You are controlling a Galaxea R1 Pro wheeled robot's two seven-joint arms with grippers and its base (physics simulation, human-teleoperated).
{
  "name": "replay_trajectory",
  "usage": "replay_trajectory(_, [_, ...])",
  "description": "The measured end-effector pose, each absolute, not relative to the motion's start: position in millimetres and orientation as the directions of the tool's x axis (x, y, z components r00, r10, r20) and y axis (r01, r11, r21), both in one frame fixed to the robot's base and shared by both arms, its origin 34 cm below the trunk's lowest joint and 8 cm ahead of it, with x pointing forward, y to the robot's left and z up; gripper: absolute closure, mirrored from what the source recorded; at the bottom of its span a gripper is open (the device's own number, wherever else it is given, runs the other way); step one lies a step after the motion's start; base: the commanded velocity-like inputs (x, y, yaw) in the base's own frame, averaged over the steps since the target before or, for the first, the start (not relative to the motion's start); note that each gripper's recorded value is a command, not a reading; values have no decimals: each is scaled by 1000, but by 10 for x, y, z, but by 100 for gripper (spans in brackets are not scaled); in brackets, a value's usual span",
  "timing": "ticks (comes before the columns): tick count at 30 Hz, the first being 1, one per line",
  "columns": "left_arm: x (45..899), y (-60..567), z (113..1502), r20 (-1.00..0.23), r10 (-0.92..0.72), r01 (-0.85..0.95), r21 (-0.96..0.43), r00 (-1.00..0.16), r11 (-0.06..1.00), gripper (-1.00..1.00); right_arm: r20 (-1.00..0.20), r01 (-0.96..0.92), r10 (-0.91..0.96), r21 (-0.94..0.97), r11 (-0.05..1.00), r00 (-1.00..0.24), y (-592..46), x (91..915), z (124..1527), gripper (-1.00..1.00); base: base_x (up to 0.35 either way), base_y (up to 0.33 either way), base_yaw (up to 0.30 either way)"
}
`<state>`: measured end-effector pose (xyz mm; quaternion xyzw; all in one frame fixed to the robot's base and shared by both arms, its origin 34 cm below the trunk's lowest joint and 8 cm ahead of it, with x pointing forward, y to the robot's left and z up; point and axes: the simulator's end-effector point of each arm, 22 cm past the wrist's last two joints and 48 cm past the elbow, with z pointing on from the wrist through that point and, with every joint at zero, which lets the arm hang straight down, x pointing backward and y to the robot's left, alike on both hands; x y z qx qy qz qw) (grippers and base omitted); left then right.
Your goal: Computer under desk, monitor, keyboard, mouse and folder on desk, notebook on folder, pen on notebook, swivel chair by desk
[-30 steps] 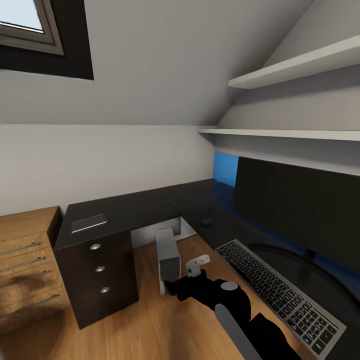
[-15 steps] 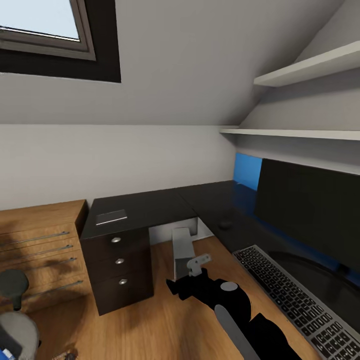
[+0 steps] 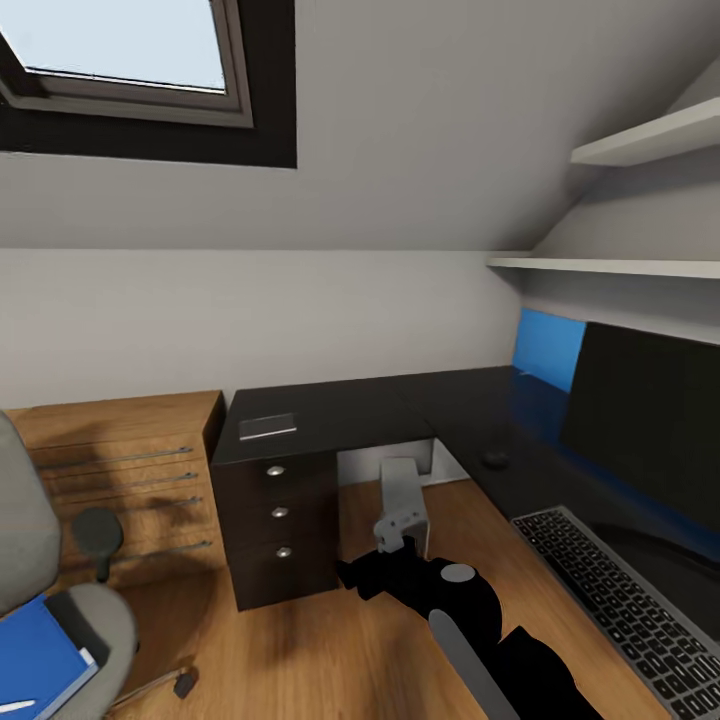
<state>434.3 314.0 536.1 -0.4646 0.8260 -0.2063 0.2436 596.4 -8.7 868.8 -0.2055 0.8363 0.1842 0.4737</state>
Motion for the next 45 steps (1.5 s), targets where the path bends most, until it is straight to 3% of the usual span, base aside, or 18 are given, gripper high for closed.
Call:
replay_trajectory(19, [4397, 3181, 5392, -244, -867, -658, -571, -435, 491, -100, -868, -516, -168, 114, 849, -467, -95, 5971, 8689, -100, 2, 3, 276])
replay_trajectory(36, [4467, 3098, 5546, -266, -868, -621, -613, -420, 488, -100, -834, -498, -180, 126, 858, -521, -17, 5984, 8412, -100, 158, 164, 274])
replay_trajectory(45, [4354, 3281, 6120, -411, -844, -529, -658, -343, 536, -100, -778, -462, -238, 74, 884, -581, -230, 6318, 8089, -100, 14, 15, 257])
